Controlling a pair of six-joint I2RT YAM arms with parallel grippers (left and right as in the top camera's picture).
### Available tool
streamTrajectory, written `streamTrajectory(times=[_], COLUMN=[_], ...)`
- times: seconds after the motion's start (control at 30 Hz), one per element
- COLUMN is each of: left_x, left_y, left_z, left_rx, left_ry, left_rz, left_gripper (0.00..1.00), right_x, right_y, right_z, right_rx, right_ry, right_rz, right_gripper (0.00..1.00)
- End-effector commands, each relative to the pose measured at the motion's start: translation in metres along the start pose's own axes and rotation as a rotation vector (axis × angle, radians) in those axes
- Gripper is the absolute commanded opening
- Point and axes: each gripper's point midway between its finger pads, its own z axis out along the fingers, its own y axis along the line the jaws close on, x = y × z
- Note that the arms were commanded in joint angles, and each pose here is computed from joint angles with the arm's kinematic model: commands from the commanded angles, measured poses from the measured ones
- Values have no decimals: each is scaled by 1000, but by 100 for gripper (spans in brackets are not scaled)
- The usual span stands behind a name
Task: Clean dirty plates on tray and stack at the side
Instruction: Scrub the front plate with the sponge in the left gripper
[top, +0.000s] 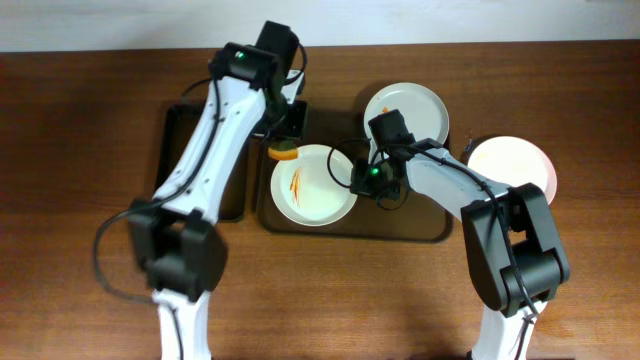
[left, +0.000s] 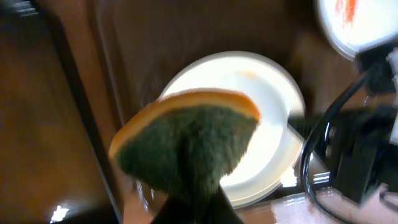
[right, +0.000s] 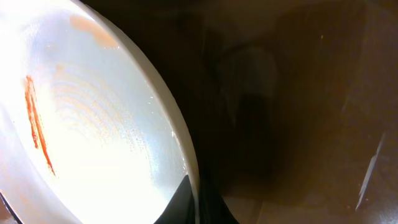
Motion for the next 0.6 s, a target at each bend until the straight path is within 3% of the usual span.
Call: streamTrajectory(times=[0.0, 0.13, 0.23, 0.57], left_x=[24, 34, 36, 71], left_y=[10, 4, 6, 2], left_z=[-7, 60, 78, 151], left_rx=[-14, 38, 44, 39], left_ry=[-87, -200, -228, -41], left_rz=[-60, -79, -83, -169], left_gripper=[0, 0, 0, 0], right_x=[3, 3, 3, 2], right_y=[-13, -11, -11, -6], right_z=[8, 8, 8, 9], right_rx=[30, 18, 19, -7], right_ry=[22, 23, 23, 24], right_rz=[18, 17, 17, 14], right_gripper=[4, 4, 4, 4])
